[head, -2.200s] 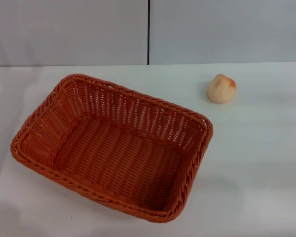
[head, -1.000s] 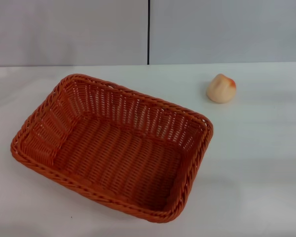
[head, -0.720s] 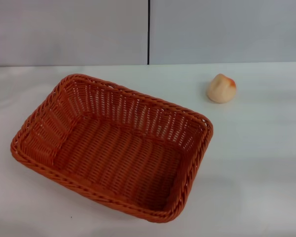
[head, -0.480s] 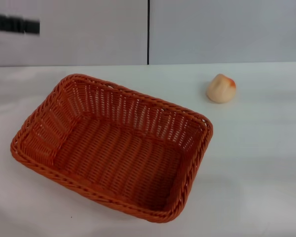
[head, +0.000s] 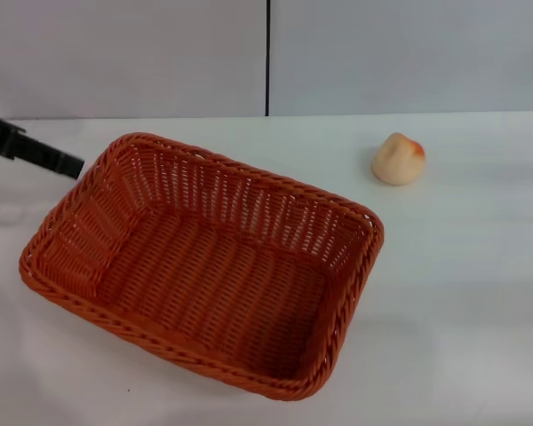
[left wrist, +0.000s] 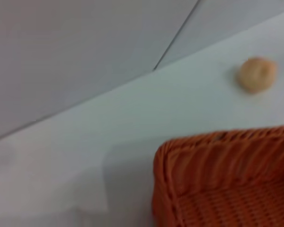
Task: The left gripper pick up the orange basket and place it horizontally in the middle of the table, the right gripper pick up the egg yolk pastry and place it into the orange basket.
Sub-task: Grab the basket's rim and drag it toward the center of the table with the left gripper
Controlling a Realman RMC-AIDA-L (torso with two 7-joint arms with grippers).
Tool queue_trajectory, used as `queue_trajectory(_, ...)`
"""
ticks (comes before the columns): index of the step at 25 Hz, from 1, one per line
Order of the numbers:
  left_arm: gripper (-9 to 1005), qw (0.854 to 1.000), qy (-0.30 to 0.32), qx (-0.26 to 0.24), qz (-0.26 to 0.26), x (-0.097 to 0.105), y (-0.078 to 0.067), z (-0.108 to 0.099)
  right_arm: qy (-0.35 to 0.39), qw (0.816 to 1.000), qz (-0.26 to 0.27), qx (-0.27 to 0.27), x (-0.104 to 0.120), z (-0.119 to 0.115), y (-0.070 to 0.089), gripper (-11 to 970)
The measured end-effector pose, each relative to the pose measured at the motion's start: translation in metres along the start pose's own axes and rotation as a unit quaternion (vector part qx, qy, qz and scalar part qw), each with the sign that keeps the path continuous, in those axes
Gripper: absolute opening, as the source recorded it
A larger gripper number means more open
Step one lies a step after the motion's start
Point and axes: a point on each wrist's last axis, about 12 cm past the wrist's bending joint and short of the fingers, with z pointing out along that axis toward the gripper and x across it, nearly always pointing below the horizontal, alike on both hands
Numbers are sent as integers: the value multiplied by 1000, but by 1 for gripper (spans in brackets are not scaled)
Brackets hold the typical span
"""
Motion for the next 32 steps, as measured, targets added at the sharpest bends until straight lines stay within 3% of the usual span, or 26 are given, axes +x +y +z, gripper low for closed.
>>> queue_trajectory(11, 758, 998, 60, -24, -4, -4, -1, 28, 8, 1000, 2, 4, 2, -3, 0, 541)
queue_trajectory(27, 751, 996, 85, -21, -11, 1, -1, 52, 20, 1000, 2, 12, 5, -7, -2, 540)
queue_trajectory(32, 749, 994, 99, -52, -18, 2, 1, 62, 23, 1000, 3, 12, 6, -8, -2, 540)
